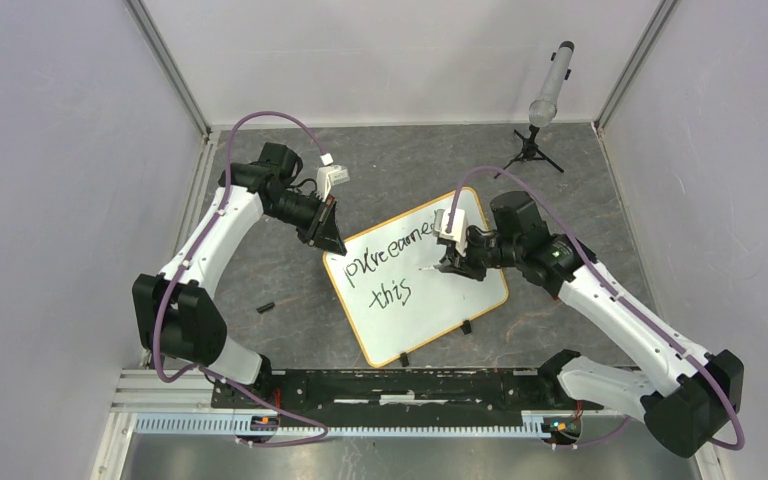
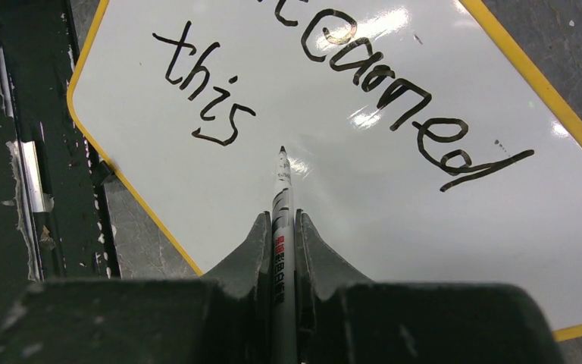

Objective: Write a sentence on the whiteboard

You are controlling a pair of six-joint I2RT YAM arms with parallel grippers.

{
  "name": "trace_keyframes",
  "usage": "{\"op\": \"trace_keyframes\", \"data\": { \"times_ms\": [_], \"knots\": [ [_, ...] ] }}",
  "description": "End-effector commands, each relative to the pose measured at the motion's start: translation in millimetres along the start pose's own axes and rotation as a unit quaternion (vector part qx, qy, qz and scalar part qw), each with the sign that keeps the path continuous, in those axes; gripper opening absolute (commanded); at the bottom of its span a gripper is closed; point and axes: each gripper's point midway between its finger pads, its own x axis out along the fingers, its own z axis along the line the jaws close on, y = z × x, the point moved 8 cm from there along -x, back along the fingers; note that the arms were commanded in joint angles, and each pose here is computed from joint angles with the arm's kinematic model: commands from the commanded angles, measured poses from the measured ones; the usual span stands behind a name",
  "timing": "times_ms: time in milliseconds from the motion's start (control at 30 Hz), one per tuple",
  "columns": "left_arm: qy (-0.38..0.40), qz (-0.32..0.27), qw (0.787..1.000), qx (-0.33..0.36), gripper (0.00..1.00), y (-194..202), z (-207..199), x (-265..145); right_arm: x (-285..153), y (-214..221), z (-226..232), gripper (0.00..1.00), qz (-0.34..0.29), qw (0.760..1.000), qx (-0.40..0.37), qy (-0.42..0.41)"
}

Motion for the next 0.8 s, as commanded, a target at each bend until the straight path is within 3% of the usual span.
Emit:
{"op": "trace_keyframes", "data": {
  "times_ms": [0, 767],
  "knots": [
    [-0.014, 0.000, 1.000, 0.028, 0.02, 0.9, 2.6, 0.5, -4.9, -4.1, -0.3, 0.00, -0.018, 1.000, -0.015, 0.002],
    [-0.013, 0.003, 0.999, 0.030, 0.02, 0.5, 2.1, 2.0, 13.1, 15.5, 1.3, 0.00, 0.008, 1.000, -0.007, -0.015]
  ]
}}
